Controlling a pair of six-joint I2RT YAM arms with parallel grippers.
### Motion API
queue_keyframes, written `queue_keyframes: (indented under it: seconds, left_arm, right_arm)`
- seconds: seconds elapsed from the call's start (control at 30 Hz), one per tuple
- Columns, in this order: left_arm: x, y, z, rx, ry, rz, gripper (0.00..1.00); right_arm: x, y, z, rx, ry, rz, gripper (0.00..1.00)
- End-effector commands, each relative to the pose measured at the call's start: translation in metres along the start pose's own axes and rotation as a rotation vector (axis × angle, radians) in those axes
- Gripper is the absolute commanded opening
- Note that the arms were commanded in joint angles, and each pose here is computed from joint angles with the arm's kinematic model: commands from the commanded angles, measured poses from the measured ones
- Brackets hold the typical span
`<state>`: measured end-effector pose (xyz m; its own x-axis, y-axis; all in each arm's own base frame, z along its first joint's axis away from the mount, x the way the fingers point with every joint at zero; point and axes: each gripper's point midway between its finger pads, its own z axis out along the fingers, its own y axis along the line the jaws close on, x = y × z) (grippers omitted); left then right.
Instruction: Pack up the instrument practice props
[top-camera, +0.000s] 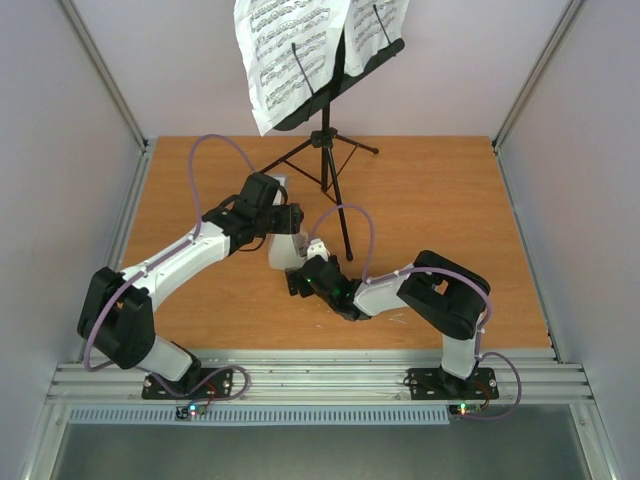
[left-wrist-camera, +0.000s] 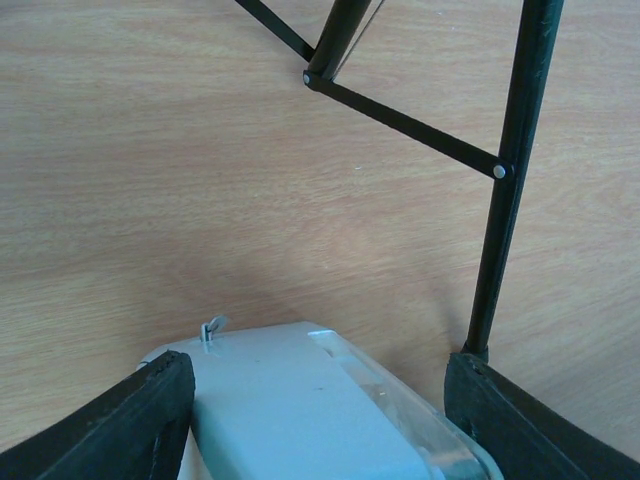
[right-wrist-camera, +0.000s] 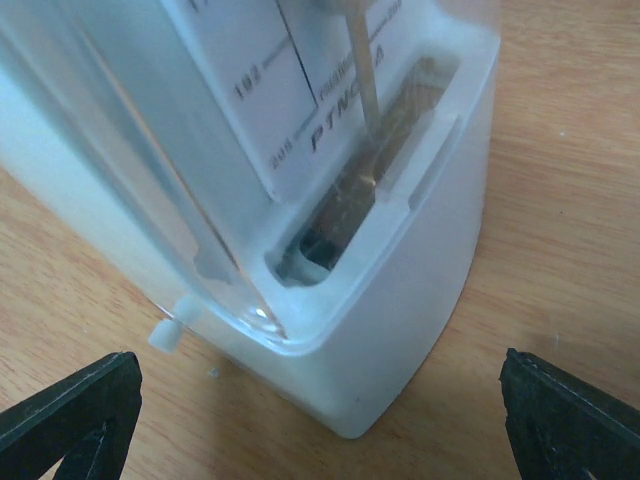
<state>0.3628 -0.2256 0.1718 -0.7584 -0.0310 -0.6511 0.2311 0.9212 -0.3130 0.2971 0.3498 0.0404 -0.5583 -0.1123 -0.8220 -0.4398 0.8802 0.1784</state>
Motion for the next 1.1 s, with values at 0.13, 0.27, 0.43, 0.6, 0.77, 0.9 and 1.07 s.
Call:
queue_keyframes:
  seconds: [0.13,0.27,0.43,0.6,0.77,0.9,1.07]
  left_arm:
    - [-0.001,-0.002,0.004,-0.006,0.007,0.009,0.68]
    - [-0.001,-0.002,0.004,-0.006,0.007,0.008,0.68]
    - [0.000,-0.002,0.004,-0.006,0.008,0.004,0.67]
    - [0.000,-0.003,0.004,-0.006,0.008,-0.004,0.66]
    - [0.002,-0.003,0.004,-0.006,0.011,-0.009,0.66]
    - [0.002,-0.003,0.005,-0.006,0.012,-0.013,0.65]
    - [0.004,-0.003,0.005,-0.005,0.015,-0.018,0.65]
  right_arm:
    - [0.004,-0.004,0.008,0.052,-0.007,-0.012,0.99]
    - [0.002,0.004,0.010,0.009,-0.023,-0.012,0.98]
    - [0.003,0.009,0.011,-0.013,-0.028,-0.006,0.99]
    - [0.003,0.011,0.013,-0.018,-0.034,-0.002,0.98]
    - [0.000,0.009,0.016,0.002,-0.046,-0.002,0.99]
    - [0.000,0.012,0.018,0.000,-0.051,-0.003,0.98]
    - [0.001,0.009,0.022,0.030,-0.057,-0.005,0.99]
